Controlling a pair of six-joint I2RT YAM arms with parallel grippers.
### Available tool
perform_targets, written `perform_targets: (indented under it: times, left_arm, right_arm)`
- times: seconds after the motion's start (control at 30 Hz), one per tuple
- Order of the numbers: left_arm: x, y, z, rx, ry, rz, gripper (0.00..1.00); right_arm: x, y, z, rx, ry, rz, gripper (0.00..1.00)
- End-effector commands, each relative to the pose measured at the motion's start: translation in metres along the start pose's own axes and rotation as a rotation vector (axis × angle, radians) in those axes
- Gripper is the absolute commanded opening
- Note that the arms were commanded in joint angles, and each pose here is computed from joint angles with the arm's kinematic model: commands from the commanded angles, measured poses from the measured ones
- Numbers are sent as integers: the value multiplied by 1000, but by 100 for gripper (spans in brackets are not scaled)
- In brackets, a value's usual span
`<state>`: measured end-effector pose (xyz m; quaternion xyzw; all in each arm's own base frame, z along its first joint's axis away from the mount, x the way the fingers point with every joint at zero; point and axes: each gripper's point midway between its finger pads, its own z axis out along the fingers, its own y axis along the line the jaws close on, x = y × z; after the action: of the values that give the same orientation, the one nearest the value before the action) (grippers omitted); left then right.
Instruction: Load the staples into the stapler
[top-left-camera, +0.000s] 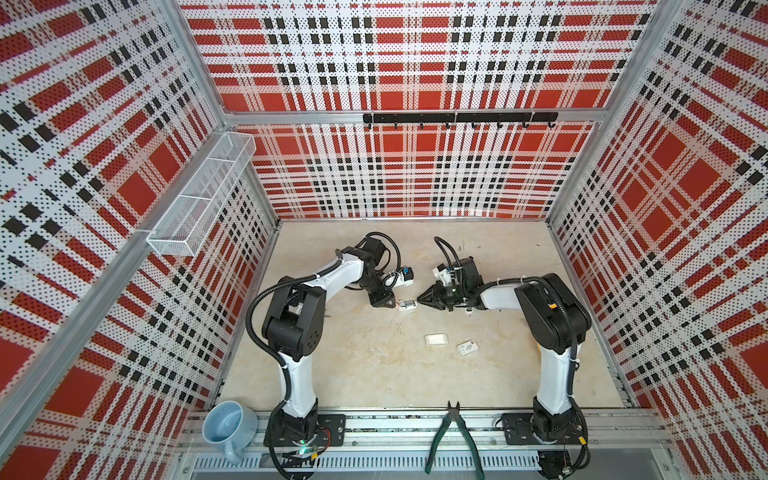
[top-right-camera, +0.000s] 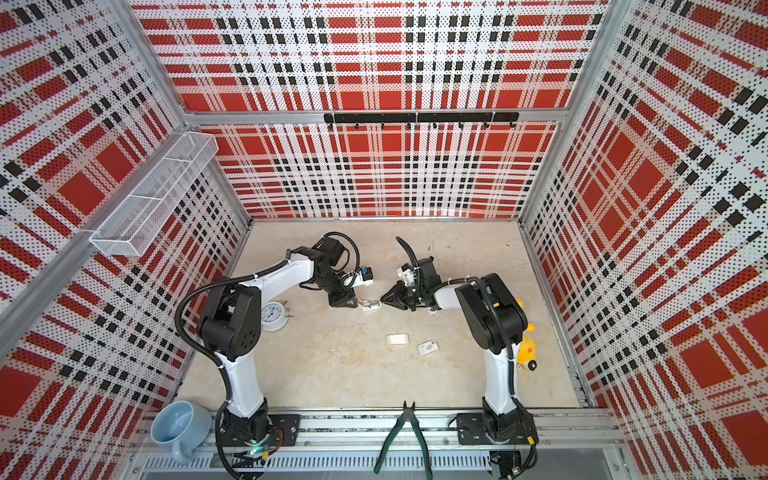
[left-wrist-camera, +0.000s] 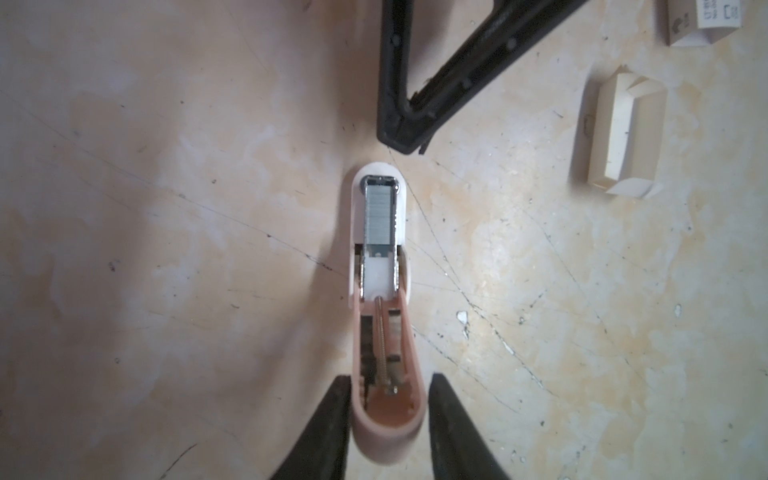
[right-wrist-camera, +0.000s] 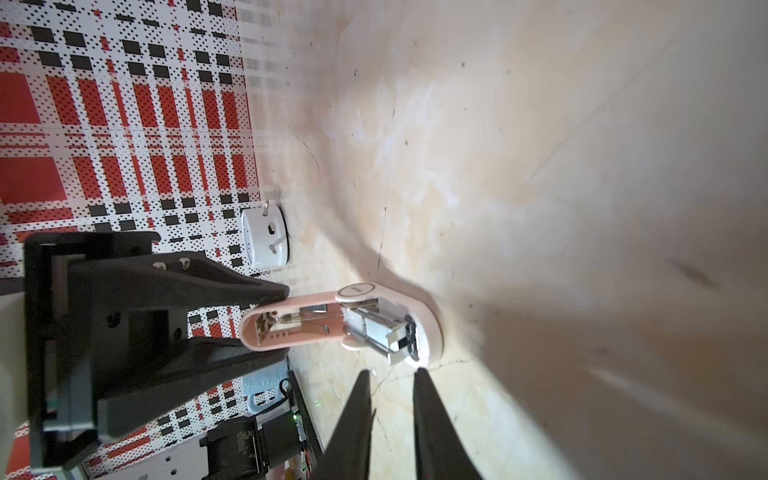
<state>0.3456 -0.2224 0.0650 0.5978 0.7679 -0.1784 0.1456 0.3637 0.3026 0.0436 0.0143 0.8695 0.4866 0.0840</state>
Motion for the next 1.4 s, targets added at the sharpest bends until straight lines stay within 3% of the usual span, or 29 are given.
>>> perform_targets:
  times: [0.0,0.3,0.53,0.73,1.37]
  left_arm:
    - [-7,1,-3,-10,-13,27,34]
    - [-11,1,-8,-17,-25,21,33]
    - [-14,1,-8,-17,-33,19,24]
    - [-16,0,-8,-25,-23,26,24]
    - [-18,0,5,-48,86,64,20]
  right_arm:
    - [-7,1,5,-12,-2,-29,20]
    - [-11,0,7,5,2,-39,19]
    - [-13,-4,10,18,6,-37,18]
    - [-7,-6,8,25,21,-32,18]
    - [-3,-11,15,-6,28,-18,16]
